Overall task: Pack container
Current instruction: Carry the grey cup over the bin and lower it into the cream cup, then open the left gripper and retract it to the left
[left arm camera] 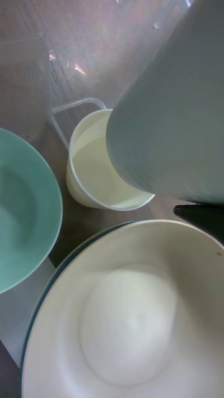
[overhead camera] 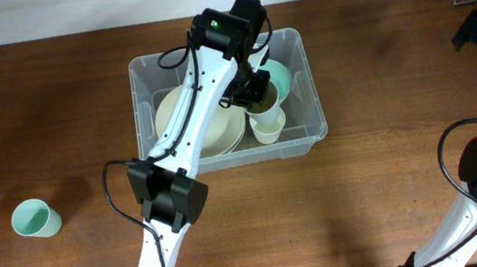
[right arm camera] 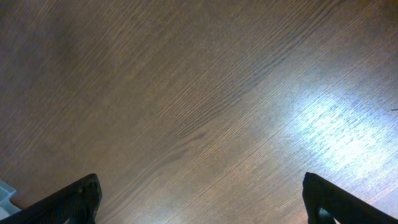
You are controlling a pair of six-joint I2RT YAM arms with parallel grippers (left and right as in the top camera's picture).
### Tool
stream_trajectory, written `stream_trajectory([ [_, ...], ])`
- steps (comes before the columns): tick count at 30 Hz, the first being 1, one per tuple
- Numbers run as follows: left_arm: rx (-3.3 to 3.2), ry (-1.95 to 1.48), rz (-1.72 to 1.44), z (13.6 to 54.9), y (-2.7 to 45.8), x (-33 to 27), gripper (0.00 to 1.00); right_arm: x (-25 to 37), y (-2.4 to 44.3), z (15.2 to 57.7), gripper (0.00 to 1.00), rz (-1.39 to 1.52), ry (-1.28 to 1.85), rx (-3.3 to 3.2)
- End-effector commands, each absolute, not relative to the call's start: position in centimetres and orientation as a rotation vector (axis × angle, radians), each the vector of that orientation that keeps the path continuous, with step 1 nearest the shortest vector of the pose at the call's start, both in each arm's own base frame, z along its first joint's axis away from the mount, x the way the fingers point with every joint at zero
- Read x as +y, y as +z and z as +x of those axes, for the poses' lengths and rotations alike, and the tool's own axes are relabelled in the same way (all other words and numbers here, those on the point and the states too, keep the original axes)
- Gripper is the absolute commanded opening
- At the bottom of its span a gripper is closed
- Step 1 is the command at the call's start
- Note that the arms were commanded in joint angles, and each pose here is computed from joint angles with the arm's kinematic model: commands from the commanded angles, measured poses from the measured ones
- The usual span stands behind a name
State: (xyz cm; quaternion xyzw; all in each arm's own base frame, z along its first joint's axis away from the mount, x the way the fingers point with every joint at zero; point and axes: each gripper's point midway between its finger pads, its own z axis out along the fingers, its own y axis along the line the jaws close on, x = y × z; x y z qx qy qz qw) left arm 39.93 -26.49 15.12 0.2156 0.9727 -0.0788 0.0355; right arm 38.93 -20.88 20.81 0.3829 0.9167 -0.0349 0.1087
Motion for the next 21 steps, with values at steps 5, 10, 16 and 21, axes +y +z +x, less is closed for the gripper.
stream_trajectory([
  [5, 2.976, -0.264, 0.682, 39.7, 15.8, -26.4, 0.09, -21.3, 20.6, 38.7, 0.99, 1.140, -0.120, 2.698],
  [10, 2.975, -0.269, 0.682, 39.7, 15.8, -26.5, 0.12, -21.3, 20.6, 38.7, 0.99, 1.140, -0.120, 2.698],
  [16, 2.957, -0.270, 0.693, 40.0, 15.9, -26.6, 0.34, -21.3, 20.6, 38.7, 0.99, 1.140, -0.120, 2.698],
  [21, 2.925, -0.221, 0.632, 41.5, 17.1, -24.5, 0.66, -21.3, 20.6, 38.7, 0.99, 1.140, -0.120, 2.698],
])
